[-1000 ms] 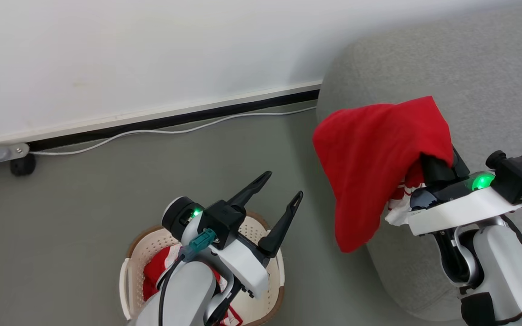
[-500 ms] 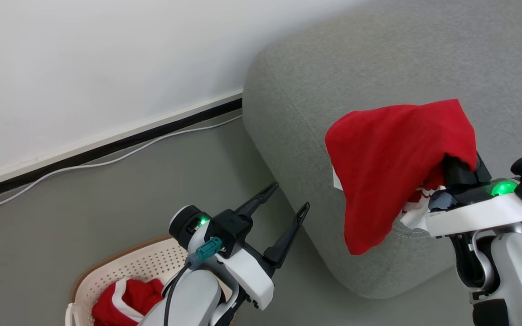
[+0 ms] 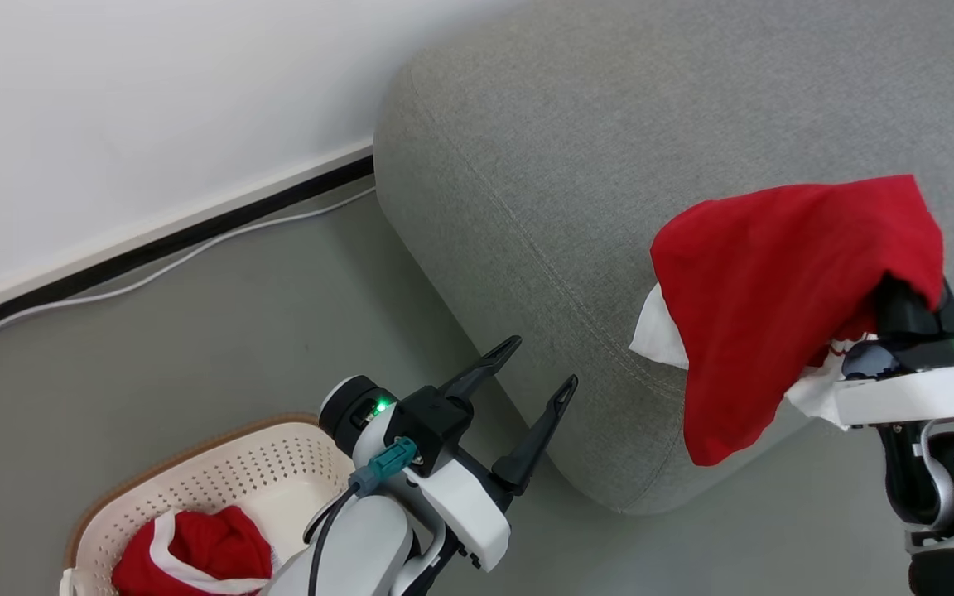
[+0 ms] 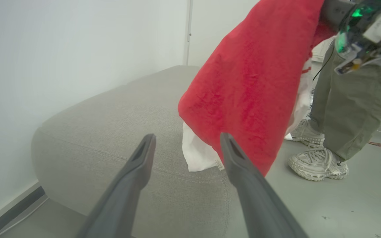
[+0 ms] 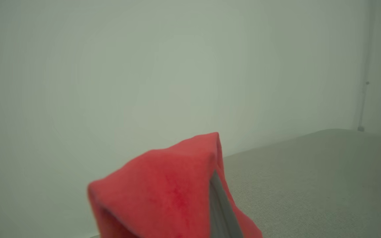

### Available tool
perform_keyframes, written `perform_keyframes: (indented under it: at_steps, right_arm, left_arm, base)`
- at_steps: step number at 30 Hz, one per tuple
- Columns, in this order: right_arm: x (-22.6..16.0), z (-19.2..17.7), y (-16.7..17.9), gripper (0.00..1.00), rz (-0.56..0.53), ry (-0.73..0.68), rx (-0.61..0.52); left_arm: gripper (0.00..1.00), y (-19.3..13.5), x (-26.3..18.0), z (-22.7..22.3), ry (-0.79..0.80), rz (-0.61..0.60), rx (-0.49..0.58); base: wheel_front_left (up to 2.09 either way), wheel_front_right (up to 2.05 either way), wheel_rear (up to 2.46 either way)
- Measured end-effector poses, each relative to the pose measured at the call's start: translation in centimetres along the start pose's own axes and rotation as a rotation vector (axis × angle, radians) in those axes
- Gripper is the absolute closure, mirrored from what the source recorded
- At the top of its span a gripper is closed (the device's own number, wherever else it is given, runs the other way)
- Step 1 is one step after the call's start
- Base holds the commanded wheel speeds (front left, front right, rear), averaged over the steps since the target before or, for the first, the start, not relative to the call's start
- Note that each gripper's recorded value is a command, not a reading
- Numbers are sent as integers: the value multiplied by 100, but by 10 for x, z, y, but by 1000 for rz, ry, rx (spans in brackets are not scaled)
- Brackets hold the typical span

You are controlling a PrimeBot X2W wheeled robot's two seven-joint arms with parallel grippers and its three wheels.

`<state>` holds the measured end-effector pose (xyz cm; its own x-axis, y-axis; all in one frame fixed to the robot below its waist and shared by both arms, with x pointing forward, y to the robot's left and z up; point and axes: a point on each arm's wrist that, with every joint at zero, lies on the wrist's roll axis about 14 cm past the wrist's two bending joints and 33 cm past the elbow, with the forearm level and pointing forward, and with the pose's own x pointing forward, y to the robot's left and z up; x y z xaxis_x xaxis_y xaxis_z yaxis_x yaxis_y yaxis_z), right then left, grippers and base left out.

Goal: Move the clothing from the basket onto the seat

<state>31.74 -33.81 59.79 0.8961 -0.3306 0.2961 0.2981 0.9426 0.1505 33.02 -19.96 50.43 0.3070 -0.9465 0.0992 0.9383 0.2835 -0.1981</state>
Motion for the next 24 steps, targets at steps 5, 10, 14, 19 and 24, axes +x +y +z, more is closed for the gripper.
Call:
perform_keyframes:
  at_steps: [5,10,14,19,24]
  right_arm:
    - [27,8,-15,100,-17,-23,-103]
    - [73,23,-25,100,-35,-80,-196]
    - [103,15,-27,100,-37,-80,-249]
    - [140,-3,-35,100,-49,-53,-320]
    - [176,-17,-45,100,-67,-35,-399]
  left_arm:
    - [0,11,3,-9,-1,-4,-22]
    - [0,34,10,-14,-16,-5,-30]
    - [0,58,10,-28,-6,12,-36]
    - [0,81,10,-47,3,29,-62]
    - [0,92,7,-70,27,12,-80]
  base:
    - [0,0,0]
    - [0,0,0]
    - [0,0,0]
    - [0,0,0]
    - [0,0,0]
